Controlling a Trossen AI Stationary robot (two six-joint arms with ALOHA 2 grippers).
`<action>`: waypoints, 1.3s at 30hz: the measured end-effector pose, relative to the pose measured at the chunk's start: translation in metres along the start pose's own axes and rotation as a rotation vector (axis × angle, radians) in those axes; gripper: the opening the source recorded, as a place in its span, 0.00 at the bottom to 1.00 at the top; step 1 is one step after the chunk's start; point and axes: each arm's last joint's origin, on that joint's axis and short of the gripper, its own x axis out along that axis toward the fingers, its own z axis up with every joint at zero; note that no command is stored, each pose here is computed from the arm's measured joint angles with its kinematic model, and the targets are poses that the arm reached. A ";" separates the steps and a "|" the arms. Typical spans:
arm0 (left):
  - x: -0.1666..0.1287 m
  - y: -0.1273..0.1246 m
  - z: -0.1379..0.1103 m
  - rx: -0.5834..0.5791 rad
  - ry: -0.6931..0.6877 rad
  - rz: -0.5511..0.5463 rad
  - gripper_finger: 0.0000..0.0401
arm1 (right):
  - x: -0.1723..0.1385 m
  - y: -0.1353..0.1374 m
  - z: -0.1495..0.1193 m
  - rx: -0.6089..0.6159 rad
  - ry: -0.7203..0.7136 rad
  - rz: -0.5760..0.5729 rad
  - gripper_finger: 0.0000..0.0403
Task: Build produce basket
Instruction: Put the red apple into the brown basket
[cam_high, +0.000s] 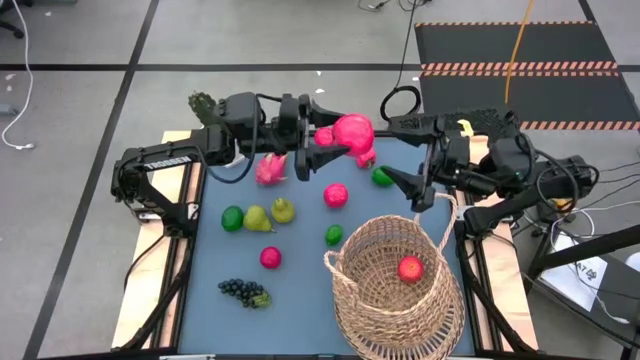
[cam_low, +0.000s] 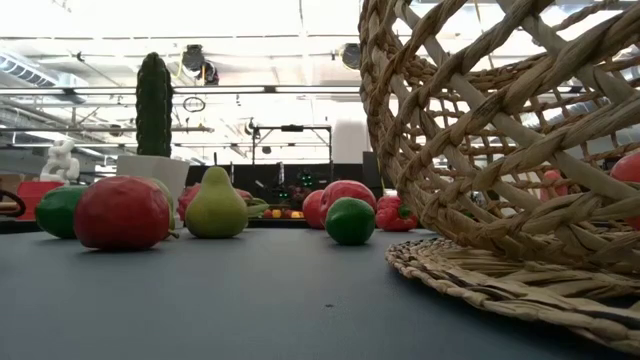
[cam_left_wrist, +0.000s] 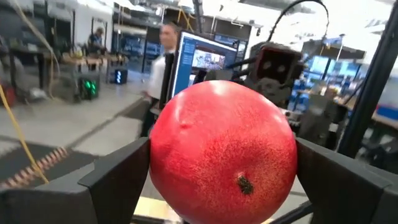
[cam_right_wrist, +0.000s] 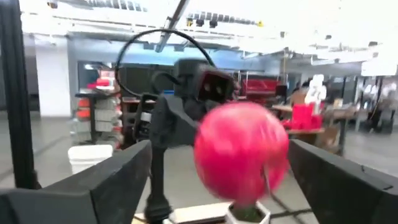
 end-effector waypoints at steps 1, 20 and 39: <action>0.000 0.000 0.000 -0.031 0.002 0.000 0.94 | 0.003 0.001 0.003 -0.027 0.001 0.001 0.95; -0.001 -0.007 0.015 -0.387 -0.123 -0.122 0.94 | 0.000 -0.001 0.011 -0.031 0.037 -0.038 0.94; 0.008 -0.012 0.004 -0.395 -0.079 -0.170 0.94 | 0.002 0.000 0.013 0.081 0.002 -0.036 0.93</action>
